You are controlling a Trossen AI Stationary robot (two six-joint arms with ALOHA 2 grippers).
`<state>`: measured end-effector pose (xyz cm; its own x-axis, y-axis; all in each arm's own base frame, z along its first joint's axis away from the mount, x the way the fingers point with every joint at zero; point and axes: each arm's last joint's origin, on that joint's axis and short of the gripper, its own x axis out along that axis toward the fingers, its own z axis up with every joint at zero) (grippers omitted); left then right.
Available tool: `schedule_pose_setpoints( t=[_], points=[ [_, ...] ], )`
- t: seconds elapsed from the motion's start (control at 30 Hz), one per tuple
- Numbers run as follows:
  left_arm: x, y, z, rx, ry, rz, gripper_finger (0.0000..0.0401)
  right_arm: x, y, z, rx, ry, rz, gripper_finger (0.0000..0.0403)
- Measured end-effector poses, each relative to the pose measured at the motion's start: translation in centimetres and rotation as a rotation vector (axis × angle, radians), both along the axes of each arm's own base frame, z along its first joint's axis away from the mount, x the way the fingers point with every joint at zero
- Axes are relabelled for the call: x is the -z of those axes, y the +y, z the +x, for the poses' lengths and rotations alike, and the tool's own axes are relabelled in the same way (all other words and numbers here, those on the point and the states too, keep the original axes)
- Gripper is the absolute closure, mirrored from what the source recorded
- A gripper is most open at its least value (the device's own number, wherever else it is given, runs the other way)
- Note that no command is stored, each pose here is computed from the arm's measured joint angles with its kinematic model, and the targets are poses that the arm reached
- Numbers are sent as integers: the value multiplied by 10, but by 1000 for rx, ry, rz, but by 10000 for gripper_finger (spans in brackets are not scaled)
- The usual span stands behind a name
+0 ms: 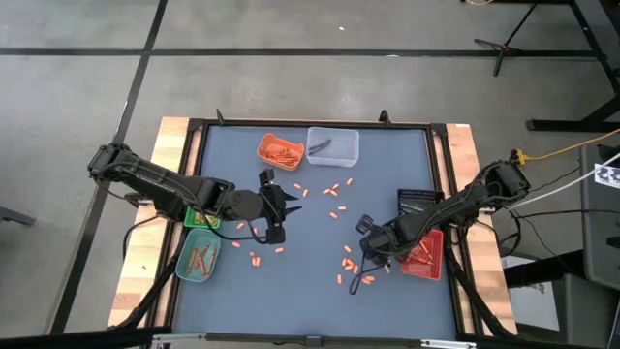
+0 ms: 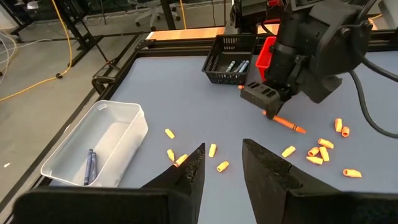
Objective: Sort crayons
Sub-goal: Put the orange crayon into the blue bin
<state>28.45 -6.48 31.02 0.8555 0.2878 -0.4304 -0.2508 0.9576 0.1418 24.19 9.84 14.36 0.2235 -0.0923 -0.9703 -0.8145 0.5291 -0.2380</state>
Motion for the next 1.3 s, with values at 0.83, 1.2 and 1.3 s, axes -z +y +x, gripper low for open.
schedule_pose_setpoints(
  t=[0.83, 1.2, 1.3],
  points=[
    [1, -2, 0, -55, -46, -204, 309, -52, -47, 82, 424, -966, 66, 377],
    [2, -3, -1, 28, 7, -119, 309, -64, -56, 90, 655, -1071, 484, 377],
    [2, -2, -1, 20, 9, -112, 309, -67, -55, 91, 691, -1103, 544, 377]
  ],
)
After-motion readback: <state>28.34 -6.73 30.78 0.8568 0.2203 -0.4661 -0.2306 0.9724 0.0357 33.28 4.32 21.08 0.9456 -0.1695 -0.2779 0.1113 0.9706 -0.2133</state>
